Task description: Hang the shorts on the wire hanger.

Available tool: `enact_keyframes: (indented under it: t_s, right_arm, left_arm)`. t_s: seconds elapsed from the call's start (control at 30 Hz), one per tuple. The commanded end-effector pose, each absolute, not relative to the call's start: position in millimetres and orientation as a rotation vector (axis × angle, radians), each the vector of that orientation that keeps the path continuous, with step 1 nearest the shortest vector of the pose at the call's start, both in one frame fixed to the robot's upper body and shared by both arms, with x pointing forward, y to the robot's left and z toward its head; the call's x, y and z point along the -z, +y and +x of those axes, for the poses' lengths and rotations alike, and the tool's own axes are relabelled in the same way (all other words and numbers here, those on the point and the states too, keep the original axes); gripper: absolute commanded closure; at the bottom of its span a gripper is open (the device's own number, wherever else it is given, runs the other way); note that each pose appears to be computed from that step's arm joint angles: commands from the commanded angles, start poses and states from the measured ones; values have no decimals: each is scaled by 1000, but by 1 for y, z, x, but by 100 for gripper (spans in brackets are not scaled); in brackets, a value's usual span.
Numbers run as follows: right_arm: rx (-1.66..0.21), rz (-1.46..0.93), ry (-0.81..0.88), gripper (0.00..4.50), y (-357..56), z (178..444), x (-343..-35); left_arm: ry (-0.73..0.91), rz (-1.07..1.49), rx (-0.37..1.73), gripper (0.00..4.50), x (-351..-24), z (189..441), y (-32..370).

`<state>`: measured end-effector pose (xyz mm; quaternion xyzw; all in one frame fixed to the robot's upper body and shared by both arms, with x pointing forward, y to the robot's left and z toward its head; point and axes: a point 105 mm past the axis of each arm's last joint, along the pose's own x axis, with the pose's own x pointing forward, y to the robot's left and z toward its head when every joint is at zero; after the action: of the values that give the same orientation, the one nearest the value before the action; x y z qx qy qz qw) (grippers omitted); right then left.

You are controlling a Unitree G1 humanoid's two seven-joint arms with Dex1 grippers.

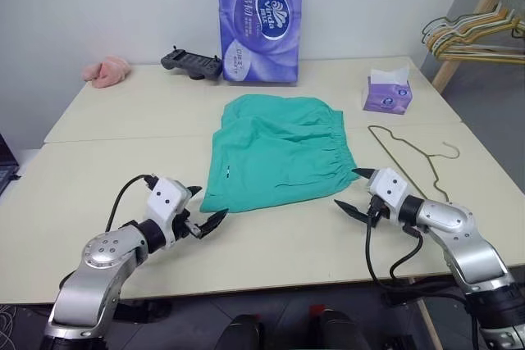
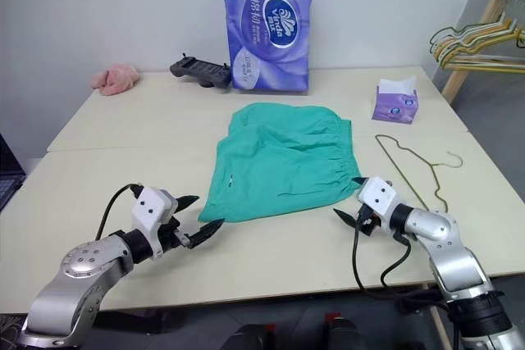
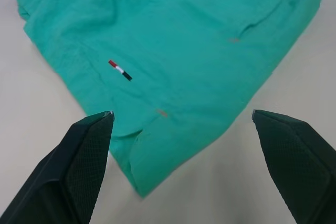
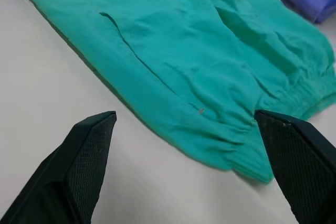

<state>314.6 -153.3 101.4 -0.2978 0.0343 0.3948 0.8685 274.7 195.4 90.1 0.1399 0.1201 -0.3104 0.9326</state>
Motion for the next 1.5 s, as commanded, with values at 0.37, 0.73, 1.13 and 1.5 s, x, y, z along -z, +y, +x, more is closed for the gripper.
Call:
enact_keyframes:
  t_s: [0.37,0.73,1.13,1.5]
  right_arm:
    - [-782,-719,83,0,-172,347,-96]
    - [-815,-623,245,0,-186,364,-81]
    - [-843,-505,366,0,-190,370,-74]
    - [-841,-420,403,18,-187,381,-74]
  left_arm:
    - [186,358,706,2,-76,297,177]
    - [185,363,764,2,-65,315,158]
    - [227,371,786,2,-56,320,158]
    - [318,331,824,0,-45,314,160]
